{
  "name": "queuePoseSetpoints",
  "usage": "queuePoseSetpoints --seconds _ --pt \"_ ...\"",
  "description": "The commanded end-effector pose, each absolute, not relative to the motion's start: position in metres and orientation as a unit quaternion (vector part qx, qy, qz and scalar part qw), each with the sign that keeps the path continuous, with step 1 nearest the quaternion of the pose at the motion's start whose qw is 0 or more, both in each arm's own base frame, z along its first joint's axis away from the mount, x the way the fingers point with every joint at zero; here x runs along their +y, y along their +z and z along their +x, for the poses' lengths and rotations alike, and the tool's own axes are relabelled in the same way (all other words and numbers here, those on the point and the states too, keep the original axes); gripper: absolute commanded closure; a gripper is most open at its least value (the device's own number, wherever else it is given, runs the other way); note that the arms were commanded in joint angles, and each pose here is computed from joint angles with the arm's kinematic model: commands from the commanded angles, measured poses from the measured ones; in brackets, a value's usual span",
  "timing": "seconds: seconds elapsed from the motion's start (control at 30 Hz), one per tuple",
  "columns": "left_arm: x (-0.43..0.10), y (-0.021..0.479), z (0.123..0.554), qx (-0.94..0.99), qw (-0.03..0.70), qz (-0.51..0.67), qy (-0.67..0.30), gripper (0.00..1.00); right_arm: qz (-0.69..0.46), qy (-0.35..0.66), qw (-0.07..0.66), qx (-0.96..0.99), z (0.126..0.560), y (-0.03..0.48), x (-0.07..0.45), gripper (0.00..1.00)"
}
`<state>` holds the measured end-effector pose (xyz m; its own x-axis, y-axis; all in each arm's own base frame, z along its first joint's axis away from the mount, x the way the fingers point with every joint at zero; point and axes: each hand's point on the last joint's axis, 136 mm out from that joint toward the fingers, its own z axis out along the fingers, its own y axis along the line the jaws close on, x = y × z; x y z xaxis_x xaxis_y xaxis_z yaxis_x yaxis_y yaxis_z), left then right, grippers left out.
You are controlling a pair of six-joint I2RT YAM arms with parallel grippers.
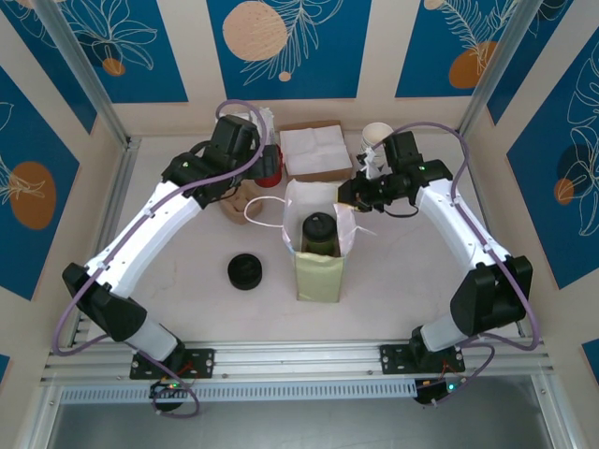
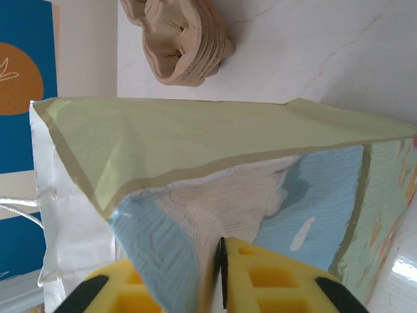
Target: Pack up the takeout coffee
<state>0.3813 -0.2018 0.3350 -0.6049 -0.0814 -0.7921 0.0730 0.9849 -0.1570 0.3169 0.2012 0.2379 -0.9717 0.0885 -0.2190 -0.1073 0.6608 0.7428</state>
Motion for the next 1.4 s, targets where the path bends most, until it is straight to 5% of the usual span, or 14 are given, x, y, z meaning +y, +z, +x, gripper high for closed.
queuePoseSetpoints --seconds 0.0,0.2,0.3,0.57,0.93,1.13,1.37 --pt "-0.192 0.346 0.387 0.887 0.455 -0.012 -0.078 0.08 -0.017 0.422 0.127 0.897 0.32 0.252 0.206 0.78" --pt "-0.189 0.355 0.395 0.888 0.454 -0.006 -0.08 0.08 -0.014 0.407 0.137 0.903 0.319 0.264 0.192 0.66" --pt "-0.209 0.36 0.393 0.889 0.441 0.034 -0.114 0.15 -0.011 0.407 0.142 0.902 0.316 0.272 0.187 0.64" --pt "-0.282 0.368 0.354 0.896 0.363 0.153 -0.206 0.27 -0.006 0.409 0.148 0.901 0.304 0.286 0.177 0.63" --pt "-0.361 0.314 0.287 0.918 0.23 0.227 -0.231 0.41 -0.011 0.408 0.135 0.903 0.292 0.28 0.176 0.64" --pt "-0.34 0.31 0.316 0.931 0.264 0.159 -0.196 0.43 -0.016 0.408 0.131 0.904 0.289 0.278 0.176 0.65" --pt "-0.305 0.343 0.369 0.915 0.336 0.079 -0.21 0.32 -0.024 0.406 0.159 0.899 0.295 0.292 0.172 0.65"
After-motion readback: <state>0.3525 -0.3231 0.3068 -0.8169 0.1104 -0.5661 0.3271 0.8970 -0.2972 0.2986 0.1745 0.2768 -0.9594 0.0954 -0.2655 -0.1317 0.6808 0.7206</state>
